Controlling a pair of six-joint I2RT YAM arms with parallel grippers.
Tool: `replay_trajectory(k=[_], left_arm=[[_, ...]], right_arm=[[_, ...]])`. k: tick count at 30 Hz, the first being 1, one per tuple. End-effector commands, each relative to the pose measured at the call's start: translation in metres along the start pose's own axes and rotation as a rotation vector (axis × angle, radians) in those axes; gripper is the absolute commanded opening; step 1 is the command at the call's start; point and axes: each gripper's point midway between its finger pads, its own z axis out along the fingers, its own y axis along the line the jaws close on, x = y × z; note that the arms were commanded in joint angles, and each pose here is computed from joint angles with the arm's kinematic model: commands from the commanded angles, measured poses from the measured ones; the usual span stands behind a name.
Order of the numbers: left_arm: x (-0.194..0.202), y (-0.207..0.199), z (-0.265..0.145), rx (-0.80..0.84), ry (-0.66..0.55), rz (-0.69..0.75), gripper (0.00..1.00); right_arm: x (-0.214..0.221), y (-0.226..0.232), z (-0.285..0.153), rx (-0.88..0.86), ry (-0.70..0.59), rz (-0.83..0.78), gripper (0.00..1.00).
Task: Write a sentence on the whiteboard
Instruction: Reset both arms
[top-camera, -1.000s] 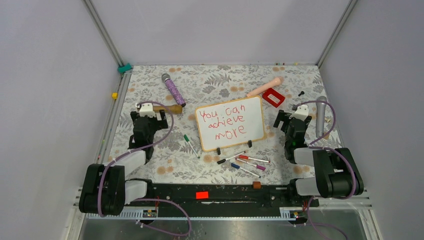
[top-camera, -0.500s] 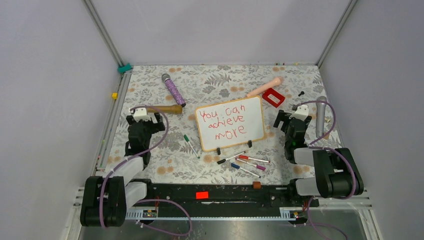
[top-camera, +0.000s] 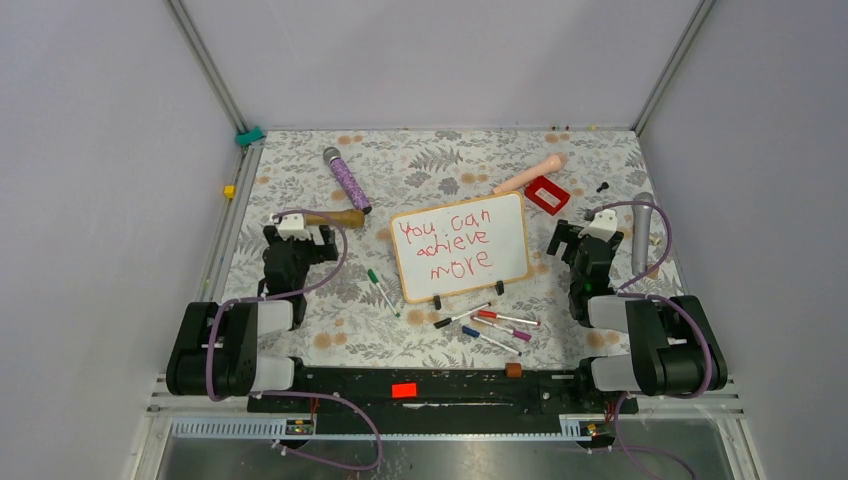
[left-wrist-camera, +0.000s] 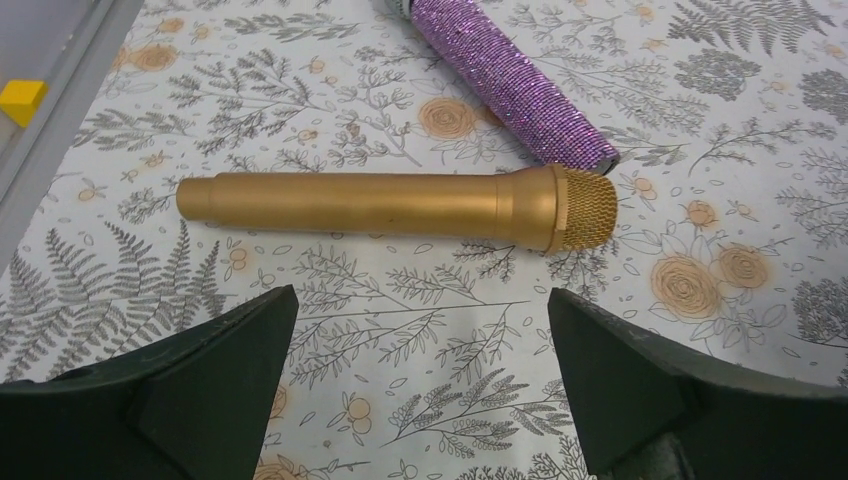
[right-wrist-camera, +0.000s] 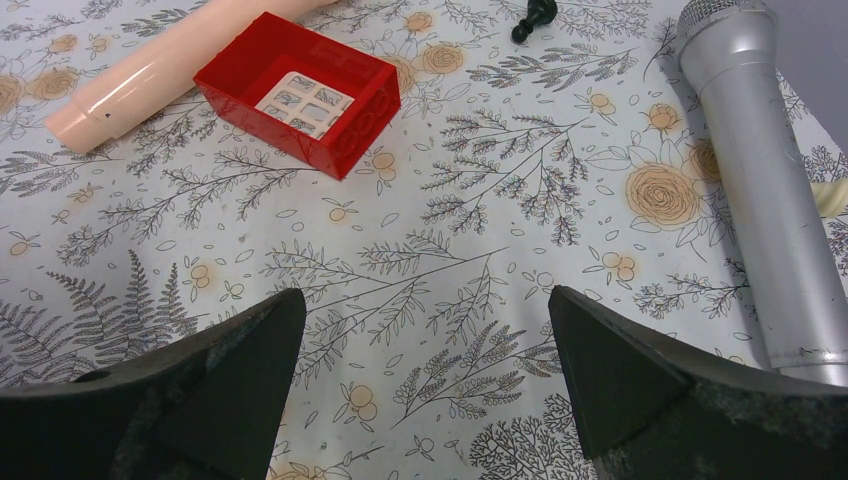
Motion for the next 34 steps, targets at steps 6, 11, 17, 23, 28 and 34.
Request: replay_trajectory(k=[6, 11, 17, 23, 28, 34], left_arm=[[-0.0355, -0.0159, 0.0083, 0.091, -0.119, 0.041, 0.99], [-0.0358, -0.0161, 0.0084, 0.091, -0.120, 0.041, 0.99], [-0.0359, -0.0158, 0.0086, 0.090, -0.120, 0.041, 0.99], [-0.0359, -0.0159, 0.0089, 0.091, -0.118, 0.041, 0.99], [-0.0358, -0.0157, 0.0089, 0.090, -0.117, 0.041, 0.99], [-0.0359, -0.0156, 0.0088, 0.089, -0.118, 0.041, 0.99]], right_arm=[[-0.0260, 0.0023, 0.0052, -0.003, -0.082, 0.017, 1.00], [-0.0260, 0.0021, 0.0051, -0.003, -0.083, 0.017, 0.99], [-0.0254, 0.0021, 0.0050, -0.003, -0.081, 0.016, 0.99], [-0.0261, 0.0021, 0.0050, -0.002, -0.083, 0.017, 1.00], [-0.0262, 0.0022, 0.0050, -0.003, -0.083, 0.017, 0.99], [-0.0257, 0.0023, 0.0051, -0.004, -0.082, 0.017, 1.00]])
